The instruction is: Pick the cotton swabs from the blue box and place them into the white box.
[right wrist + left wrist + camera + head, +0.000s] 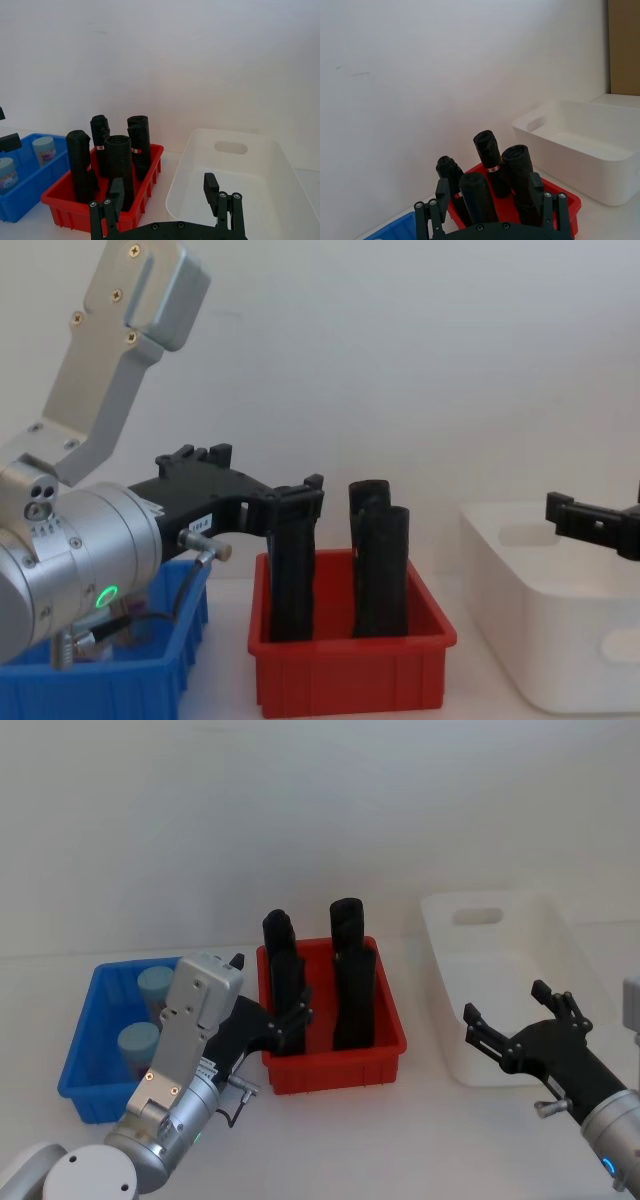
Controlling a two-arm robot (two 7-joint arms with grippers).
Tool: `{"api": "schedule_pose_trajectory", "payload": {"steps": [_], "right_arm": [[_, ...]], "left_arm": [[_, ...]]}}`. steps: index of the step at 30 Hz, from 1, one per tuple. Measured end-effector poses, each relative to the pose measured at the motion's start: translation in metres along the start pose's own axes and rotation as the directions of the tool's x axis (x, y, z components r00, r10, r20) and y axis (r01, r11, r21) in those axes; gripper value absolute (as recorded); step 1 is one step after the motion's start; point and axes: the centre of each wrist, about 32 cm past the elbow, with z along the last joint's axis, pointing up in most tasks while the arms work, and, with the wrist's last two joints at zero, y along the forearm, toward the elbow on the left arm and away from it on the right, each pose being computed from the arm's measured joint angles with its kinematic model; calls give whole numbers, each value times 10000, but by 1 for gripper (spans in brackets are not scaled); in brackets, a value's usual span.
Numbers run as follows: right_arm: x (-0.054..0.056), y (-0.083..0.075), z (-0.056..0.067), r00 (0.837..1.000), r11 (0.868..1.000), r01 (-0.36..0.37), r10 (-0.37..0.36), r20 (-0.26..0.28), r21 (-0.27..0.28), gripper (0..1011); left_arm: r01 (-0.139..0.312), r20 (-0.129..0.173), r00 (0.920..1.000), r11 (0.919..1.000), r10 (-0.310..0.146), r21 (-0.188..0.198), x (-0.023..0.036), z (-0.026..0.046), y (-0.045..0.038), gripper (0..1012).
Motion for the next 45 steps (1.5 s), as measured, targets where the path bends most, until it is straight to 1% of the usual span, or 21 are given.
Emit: {"api": "schedule_pose_trajectory", "payload": {"steps": [45], "right_arm": [[0,0,0,10000,10000,0,0,0,0,1002]], "left_arm": [[0,0,10000,10000,0,0,0,0,0,1004]]}}
